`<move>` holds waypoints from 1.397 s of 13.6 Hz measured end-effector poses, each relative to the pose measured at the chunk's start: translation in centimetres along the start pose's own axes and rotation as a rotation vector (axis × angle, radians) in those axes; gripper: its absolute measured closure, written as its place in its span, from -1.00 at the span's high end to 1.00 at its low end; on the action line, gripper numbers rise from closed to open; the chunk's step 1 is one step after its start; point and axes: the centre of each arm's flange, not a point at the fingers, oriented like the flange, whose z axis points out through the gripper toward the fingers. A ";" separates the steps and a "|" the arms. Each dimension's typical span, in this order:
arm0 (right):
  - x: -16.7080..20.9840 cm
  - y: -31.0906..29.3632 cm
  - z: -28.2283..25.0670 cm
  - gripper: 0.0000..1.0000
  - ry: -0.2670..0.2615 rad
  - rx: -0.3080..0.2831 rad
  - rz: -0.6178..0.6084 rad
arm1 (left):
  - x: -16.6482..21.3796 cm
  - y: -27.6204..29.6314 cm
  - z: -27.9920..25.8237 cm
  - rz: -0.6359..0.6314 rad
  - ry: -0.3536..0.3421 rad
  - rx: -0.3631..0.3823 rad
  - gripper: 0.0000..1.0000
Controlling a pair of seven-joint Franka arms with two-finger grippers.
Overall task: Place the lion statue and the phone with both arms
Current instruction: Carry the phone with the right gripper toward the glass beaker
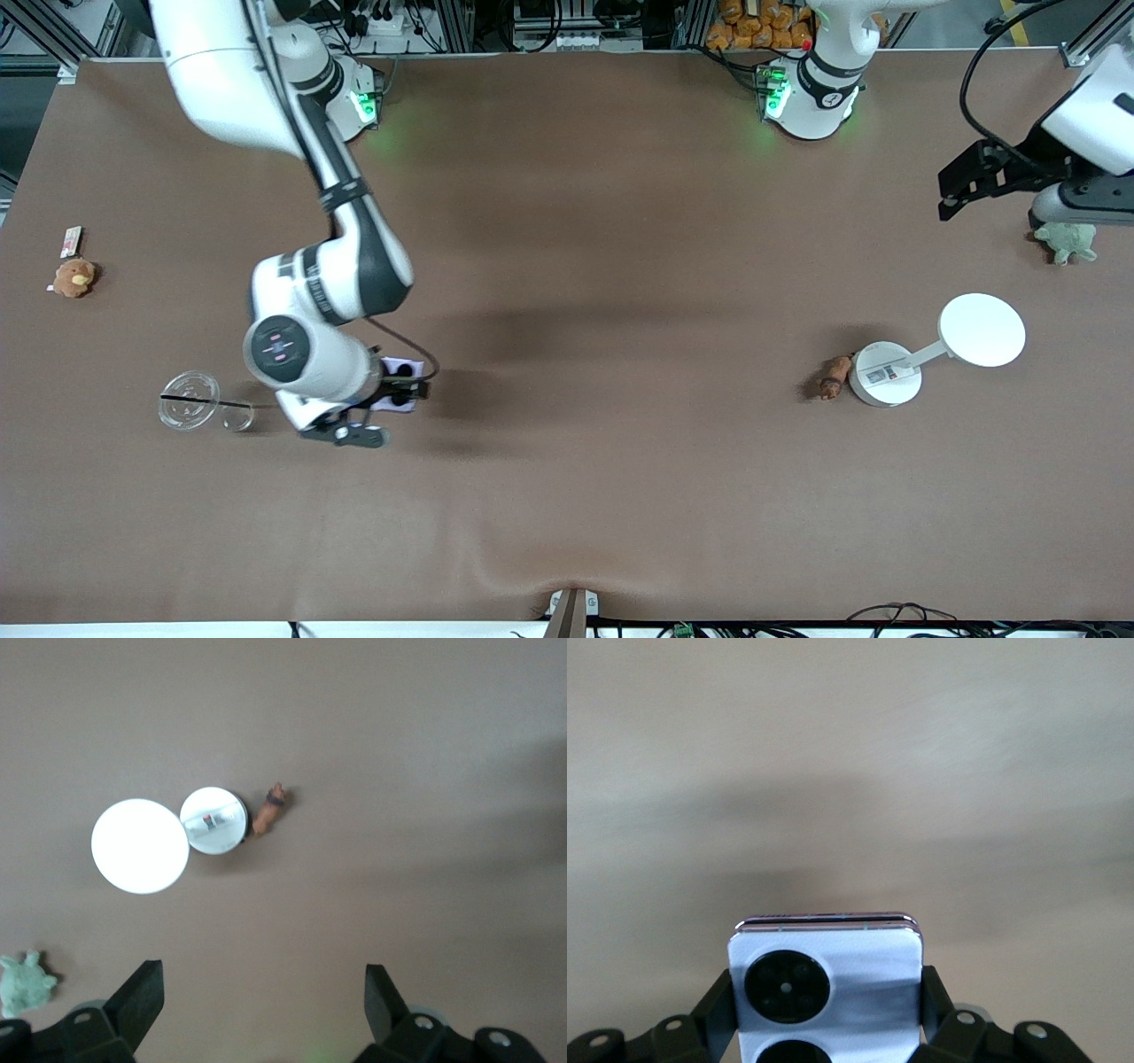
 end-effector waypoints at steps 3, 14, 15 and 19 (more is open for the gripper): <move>2.6 8.2 0.6 0.68 -0.015 0.002 -0.066 | -2.0 0.1 0.7 -0.003 -0.029 0.004 1.00; 4.4 15.9 8.9 0.68 -0.077 -0.048 -0.099 | -3.4 -0.4 0.5 -0.022 -0.028 0.011 1.00; 4.4 15.9 9.0 0.68 -0.078 -0.049 -0.100 | -3.2 -0.4 0.8 -0.022 -0.032 0.010 1.00; 4.7 16.2 10.0 0.68 -0.063 -0.055 -0.098 | -2.7 -1.2 1.5 -0.036 -0.045 0.008 1.00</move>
